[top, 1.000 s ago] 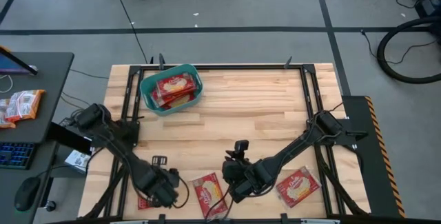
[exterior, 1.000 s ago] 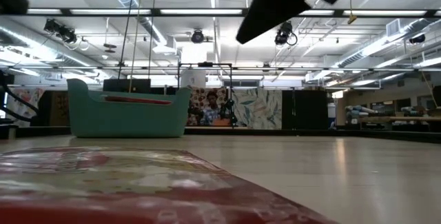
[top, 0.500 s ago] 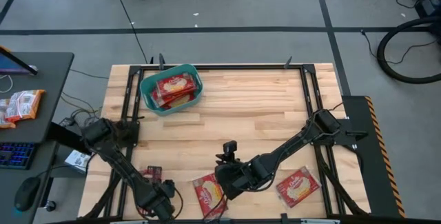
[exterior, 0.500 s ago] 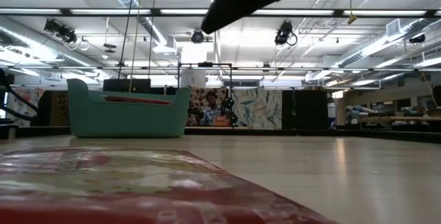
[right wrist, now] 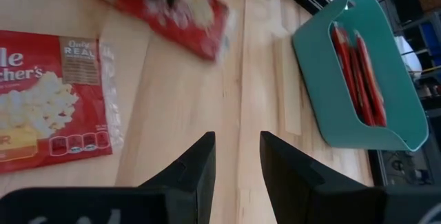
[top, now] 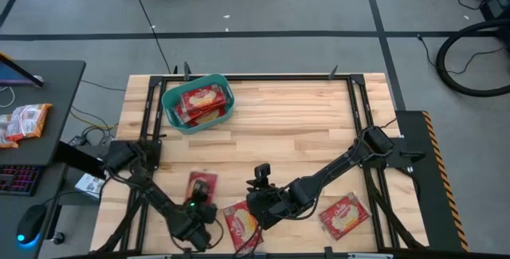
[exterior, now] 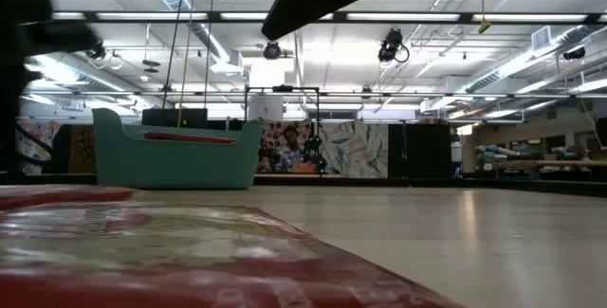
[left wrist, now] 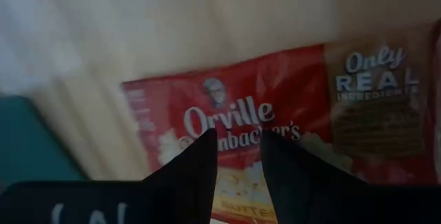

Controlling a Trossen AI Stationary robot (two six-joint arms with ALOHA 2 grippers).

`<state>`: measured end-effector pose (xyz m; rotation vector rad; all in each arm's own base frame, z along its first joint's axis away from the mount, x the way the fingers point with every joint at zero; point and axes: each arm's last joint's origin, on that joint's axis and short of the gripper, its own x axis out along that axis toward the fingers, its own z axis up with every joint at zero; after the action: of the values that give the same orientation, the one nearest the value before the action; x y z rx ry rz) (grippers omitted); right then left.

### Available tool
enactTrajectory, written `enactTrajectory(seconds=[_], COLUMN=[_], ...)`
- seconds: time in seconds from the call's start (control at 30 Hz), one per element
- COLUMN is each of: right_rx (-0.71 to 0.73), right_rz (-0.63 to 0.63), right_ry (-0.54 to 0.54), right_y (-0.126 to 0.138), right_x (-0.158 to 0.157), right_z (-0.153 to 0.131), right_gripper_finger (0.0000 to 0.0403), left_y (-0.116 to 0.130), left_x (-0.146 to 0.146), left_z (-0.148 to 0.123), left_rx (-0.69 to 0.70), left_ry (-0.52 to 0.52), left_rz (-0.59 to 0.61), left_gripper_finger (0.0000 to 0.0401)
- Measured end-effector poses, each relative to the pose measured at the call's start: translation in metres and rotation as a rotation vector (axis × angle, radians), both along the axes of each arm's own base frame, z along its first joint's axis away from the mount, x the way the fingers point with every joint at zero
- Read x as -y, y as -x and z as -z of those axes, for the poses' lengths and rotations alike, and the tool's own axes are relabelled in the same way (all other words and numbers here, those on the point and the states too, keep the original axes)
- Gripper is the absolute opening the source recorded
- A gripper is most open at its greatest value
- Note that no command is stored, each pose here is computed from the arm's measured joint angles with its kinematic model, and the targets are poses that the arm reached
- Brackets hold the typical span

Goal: Sort popcorn bags into baskets
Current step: Put the left popcorn bag into the bin

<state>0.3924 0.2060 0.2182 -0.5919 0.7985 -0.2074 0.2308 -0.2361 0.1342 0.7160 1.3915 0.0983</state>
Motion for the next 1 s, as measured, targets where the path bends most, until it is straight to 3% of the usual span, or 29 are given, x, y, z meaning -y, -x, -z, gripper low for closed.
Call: enactTrajectory(seconds=[0.13, 0.23, 0.43, 0.63, 0.87, 1.0], right_rx=[-0.005, -0.011, -0.008, 0.002, 0.015, 0.013], right_rz=[-0.013, -0.024, -0.013, 0.018, 0.044, 0.048], right_ry=[-0.015, -0.012, -0.025, -0.053, -0.078, -0.081], right_y=[0.001, 0.004, 0.007, 0.008, 0.008, 0.008], right_x=[-0.003, -0.007, -0.01, -0.01, -0.009, -0.009], right_z=[0.0, 0.0, 0.001, 0.001, 0.001, 0.002], right_gripper_finger=[0.0119, 0.0119, 0.0119, 0.0119, 0.0119, 0.0119], left_y=[-0.022, -0.031, -0.027, -0.012, 0.005, 0.013], left_x=[-0.022, -0.039, -0.045, -0.023, 0.006, 0.02], left_z=[-0.003, -0.005, -0.034, -0.059, -0.047, -0.039], left_rx=[0.11, 0.089, 0.029, 0.056, 0.161, 0.181], left_ry=[-0.125, -0.145, 0.039, 0.287, 0.304, 0.322], left_rz=[-0.019, -0.082, -0.121, -0.092, -0.145, -0.168], left_gripper_finger=[0.0116, 0.0116, 0.0116, 0.0116, 0.0118, 0.0138])
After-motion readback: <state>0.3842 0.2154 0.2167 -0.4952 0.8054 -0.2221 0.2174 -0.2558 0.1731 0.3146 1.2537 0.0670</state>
